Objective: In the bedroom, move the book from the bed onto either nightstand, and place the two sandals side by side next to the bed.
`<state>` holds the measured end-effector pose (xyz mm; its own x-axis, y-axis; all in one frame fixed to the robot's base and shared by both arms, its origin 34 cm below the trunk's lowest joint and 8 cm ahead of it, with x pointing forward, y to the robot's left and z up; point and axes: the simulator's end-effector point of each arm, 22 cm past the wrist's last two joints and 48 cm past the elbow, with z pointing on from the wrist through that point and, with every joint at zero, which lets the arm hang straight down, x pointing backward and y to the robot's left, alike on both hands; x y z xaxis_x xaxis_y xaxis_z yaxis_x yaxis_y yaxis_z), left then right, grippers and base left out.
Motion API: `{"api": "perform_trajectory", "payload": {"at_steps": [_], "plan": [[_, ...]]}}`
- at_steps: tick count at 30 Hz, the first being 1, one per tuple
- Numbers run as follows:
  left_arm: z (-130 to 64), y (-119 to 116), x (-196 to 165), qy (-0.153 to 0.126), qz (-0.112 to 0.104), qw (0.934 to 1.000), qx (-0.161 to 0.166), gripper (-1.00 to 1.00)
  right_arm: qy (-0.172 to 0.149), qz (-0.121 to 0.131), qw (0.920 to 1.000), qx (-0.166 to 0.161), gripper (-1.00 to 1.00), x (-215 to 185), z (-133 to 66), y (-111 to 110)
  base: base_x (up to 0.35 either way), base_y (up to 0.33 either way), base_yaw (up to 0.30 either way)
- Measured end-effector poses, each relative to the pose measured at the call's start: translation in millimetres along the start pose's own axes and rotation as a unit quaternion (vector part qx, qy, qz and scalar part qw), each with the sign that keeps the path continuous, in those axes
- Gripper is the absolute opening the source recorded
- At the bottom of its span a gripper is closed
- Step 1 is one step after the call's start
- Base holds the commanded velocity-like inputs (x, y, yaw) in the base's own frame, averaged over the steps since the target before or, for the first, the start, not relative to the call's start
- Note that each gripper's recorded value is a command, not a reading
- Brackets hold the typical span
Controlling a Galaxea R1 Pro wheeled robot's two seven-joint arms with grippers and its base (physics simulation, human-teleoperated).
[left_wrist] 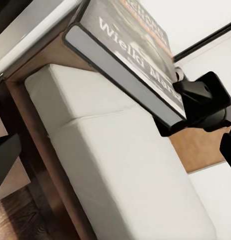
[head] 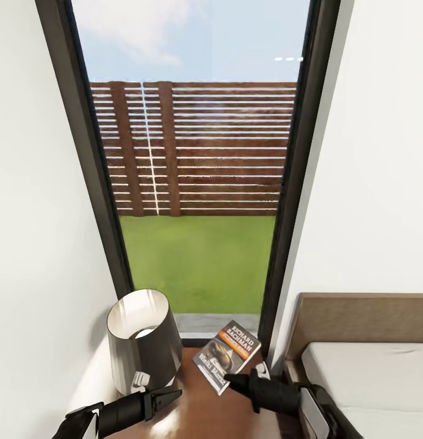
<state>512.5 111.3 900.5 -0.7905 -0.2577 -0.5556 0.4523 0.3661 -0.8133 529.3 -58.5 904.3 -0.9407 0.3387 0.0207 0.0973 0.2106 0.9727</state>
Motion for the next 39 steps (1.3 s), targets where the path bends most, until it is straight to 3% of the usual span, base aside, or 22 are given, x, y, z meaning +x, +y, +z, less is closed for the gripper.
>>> {"api": "perform_trajectory", "payload": {"at_steps": [5, 10, 13, 15, 39], "plan": [[-0.2, 0.4, 0.2, 0.000, 0.000, 1.0000, -0.001, 1.00, -0.010, 0.036, 0.9993, -0.003, -1.00, 2.5, -1.4, -11.2, 0.000, 0.000, 0.000], [-0.3, 0.7, 0.2, 0.001, 0.000, 1.0000, -0.001, 1.00, -0.015, 0.048, 0.9988, 0.003, -1.00, 2.5, -1.8, -17.1, 0.000, 0.000, 0.000], [-0.4, 0.8, 0.5, 0.001, -0.001, 1.0000, -0.002, 1.00, -0.037, 0.079, 0.9957, -0.030, -1.00, -4.8, -3.1, -9.0, 0.000, 0.000, 0.000], [-0.2, 0.6, 0.6, 0.001, -0.001, 1.0000, -0.001, 1.00, -0.044, 0.086, 0.9945, -0.040, -1.00, -7.5, -3.4, -5.7, 0.000, 0.000, 0.000], [5.0, 16.2, 5.1, 0.001, -0.003, 1.0000, -0.003, 1.00, -0.049, 0.091, 0.9935, -0.049, -1.00, -15.4, 3.2, -16.1, 0.000, 0.000, 0.000]]}}
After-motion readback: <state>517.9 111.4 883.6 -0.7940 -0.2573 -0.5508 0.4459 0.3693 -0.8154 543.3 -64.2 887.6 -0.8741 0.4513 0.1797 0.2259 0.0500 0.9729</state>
